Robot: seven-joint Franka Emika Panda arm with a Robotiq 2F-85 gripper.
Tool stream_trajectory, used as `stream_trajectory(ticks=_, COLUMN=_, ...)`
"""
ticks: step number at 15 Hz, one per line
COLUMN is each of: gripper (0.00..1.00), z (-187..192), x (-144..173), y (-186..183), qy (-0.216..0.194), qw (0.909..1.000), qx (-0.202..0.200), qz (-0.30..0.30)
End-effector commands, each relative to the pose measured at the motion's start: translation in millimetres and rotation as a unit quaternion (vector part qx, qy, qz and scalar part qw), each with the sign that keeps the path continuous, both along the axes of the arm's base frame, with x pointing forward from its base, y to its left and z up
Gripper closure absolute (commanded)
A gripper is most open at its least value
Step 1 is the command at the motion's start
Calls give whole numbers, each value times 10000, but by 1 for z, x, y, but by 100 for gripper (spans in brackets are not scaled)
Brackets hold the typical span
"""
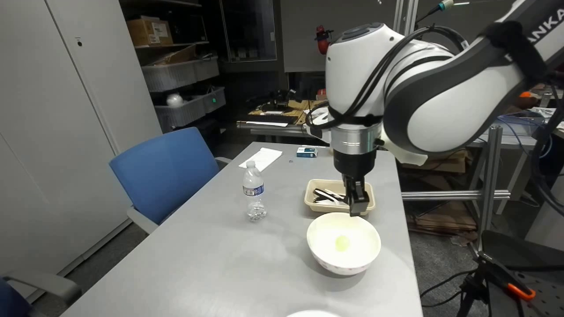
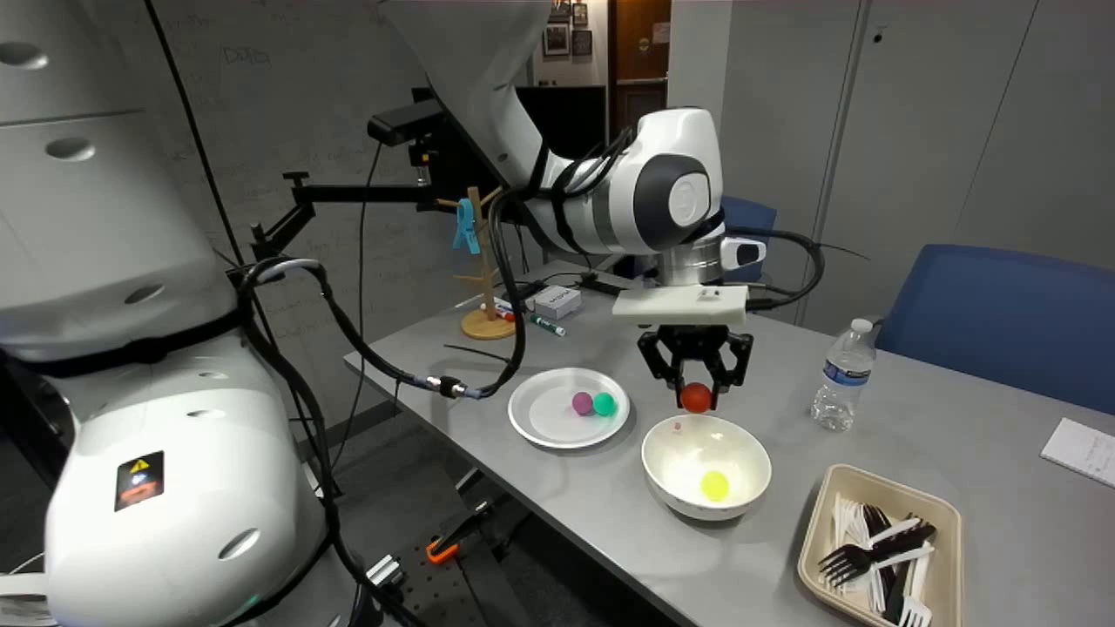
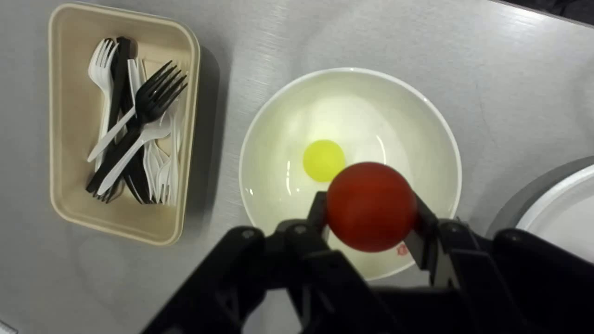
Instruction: Put the yellow and orange balls in the bowl then put a spoon
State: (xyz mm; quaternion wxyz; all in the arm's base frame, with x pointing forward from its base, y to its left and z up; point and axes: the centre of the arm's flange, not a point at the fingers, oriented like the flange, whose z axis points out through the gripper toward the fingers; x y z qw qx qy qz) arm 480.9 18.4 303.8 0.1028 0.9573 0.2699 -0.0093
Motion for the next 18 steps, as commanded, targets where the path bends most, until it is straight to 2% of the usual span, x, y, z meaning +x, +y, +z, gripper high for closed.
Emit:
stream_trajectory(ticks=1, gripper=84, z=-21, x=-10, y=-11, qy=-224, qw=9997, qx=117, qz=-70)
stream_trajectory(ticks=8, gripper=84, z=-55, x=0, y=-2, qy=-481, qw=9978, qx=381, qz=-240)
stream_trajectory(ticks=13, gripper=84, z=-67, x=-1, y=-1, qy=-364, qw=9977, qx=452, qz=-340)
stream_trajectory(ticks=14, gripper=84, z=-100, x=6, y=-32, qy=-354, qw=9978, qx=445, qz=-343)
stream_trajectory(ticks=15, gripper=84, z=-105, x=7, y=-35, qy=-340, qw=9976, qx=468, qz=-381)
stream_trajectory(ticks=16, gripper=64, z=-112, x=8, y=-40, qy=-315, qw=9973, qx=497, qz=-439)
stream_trajectory(ticks=17, gripper=34, z=-123, x=7, y=-48, qy=-291, qw=9971, qx=504, qz=-491)
stream_trajectory(ticks=18, gripper=33, z=-132, x=7, y=-57, qy=-258, qw=9968, qx=518, qz=-557)
